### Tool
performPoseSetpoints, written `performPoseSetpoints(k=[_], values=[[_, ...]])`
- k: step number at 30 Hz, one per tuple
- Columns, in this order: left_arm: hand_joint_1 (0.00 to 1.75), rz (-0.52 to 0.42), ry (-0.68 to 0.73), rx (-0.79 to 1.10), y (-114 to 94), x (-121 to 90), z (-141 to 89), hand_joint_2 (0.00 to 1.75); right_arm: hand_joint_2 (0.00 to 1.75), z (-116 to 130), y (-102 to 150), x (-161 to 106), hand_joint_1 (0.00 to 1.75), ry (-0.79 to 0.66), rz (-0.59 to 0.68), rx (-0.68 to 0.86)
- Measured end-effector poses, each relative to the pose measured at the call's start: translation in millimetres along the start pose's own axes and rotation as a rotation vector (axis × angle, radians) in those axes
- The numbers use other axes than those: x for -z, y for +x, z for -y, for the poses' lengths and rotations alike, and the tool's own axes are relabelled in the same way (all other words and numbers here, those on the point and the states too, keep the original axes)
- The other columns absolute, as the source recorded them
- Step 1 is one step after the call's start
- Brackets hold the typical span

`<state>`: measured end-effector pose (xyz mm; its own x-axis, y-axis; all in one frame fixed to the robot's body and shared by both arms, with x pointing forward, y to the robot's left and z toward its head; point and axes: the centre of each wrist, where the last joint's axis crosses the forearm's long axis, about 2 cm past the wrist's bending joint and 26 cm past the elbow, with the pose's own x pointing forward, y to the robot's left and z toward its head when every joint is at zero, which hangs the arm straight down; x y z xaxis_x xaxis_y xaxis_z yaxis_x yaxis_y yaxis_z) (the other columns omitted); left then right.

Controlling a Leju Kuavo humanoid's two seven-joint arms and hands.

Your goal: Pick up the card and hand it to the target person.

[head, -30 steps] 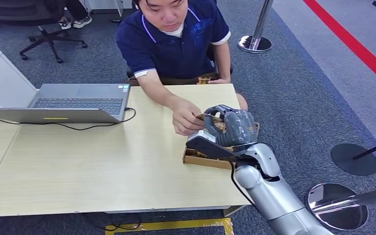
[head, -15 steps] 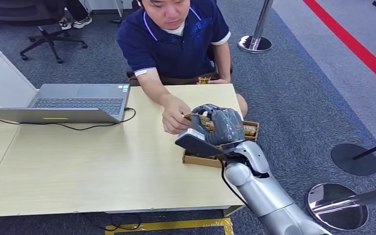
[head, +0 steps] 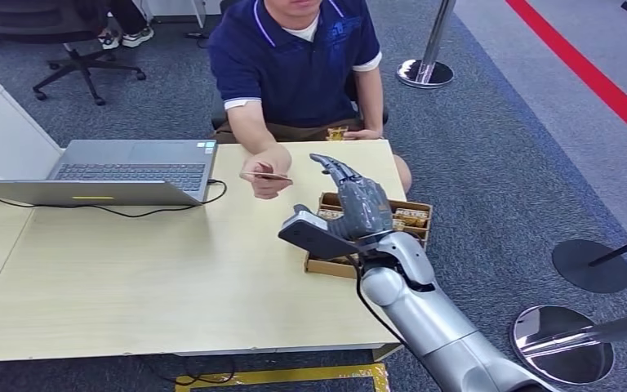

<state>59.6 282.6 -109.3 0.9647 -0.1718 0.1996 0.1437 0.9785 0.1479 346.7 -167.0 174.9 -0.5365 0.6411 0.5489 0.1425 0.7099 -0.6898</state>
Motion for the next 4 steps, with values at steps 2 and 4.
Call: performPoseSetpoints(k=[2,4], values=[[0.00,-0.003,0.002,-0.003,-0.1,0.0,0.0,0.00,1.75,0.6,0.2,0.8,0.00,-0.010,0.000,0.002],[0.00,-0.006,0.005,-0.006,-0.3,0.0,-0.1,0.00,1.75,1.0,0.0,1.0,0.00,-0.017,0.000,0.002]])
